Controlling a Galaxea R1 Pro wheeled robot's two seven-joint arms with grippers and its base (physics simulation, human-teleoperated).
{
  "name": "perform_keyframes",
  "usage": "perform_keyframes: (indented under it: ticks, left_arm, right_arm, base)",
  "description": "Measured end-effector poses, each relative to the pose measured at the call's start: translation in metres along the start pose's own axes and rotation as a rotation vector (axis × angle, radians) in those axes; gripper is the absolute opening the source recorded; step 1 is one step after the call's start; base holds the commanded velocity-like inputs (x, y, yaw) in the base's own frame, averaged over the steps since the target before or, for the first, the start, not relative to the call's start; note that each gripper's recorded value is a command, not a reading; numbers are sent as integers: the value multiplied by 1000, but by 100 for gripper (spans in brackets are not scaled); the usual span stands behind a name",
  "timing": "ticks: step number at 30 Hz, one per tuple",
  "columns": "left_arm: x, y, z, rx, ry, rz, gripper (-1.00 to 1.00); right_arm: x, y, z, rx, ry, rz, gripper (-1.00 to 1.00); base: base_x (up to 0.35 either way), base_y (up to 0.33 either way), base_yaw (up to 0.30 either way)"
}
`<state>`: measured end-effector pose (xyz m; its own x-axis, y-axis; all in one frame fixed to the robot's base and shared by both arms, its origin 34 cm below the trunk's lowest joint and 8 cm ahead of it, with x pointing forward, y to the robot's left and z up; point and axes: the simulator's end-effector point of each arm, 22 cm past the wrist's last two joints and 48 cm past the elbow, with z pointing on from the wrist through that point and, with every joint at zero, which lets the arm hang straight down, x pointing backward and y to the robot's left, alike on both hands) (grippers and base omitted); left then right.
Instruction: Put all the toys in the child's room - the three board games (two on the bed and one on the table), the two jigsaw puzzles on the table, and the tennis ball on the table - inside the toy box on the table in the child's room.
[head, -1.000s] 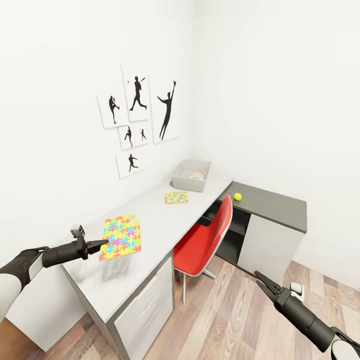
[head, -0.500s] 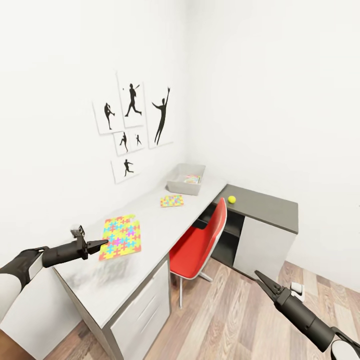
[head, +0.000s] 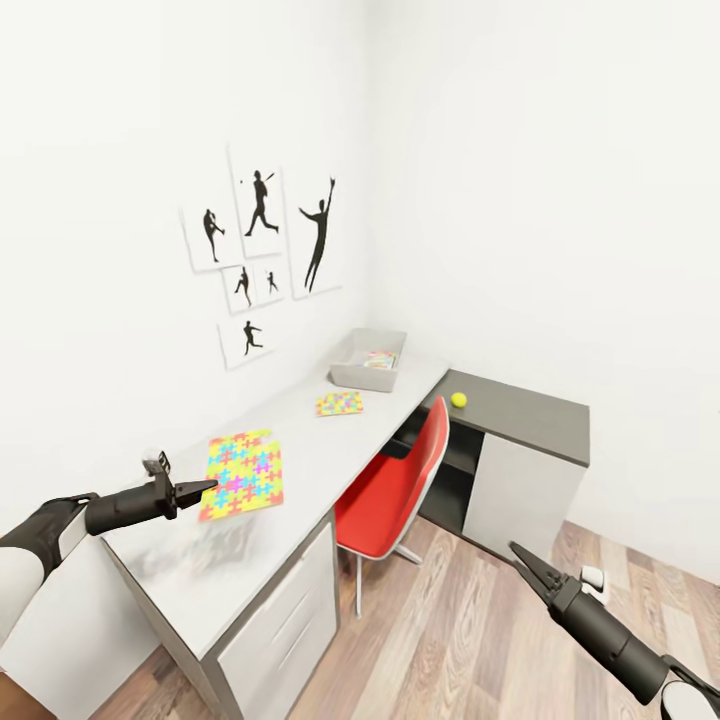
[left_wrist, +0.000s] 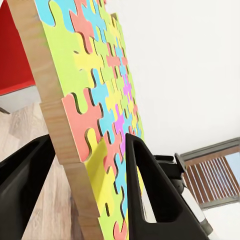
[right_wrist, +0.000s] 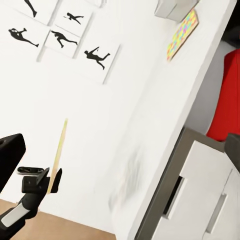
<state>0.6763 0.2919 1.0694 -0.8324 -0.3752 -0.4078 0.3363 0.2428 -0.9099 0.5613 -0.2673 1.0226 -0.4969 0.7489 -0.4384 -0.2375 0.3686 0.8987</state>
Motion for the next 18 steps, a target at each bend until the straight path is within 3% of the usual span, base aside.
perform_keyframes:
  ticks: [18]
  left_arm:
    - [0, -1, 0, 1, 0, 5, -100]
  right_arm:
    - [0, 0, 0, 0, 1, -1, 100]
  base:
    - [30, -220, -19]
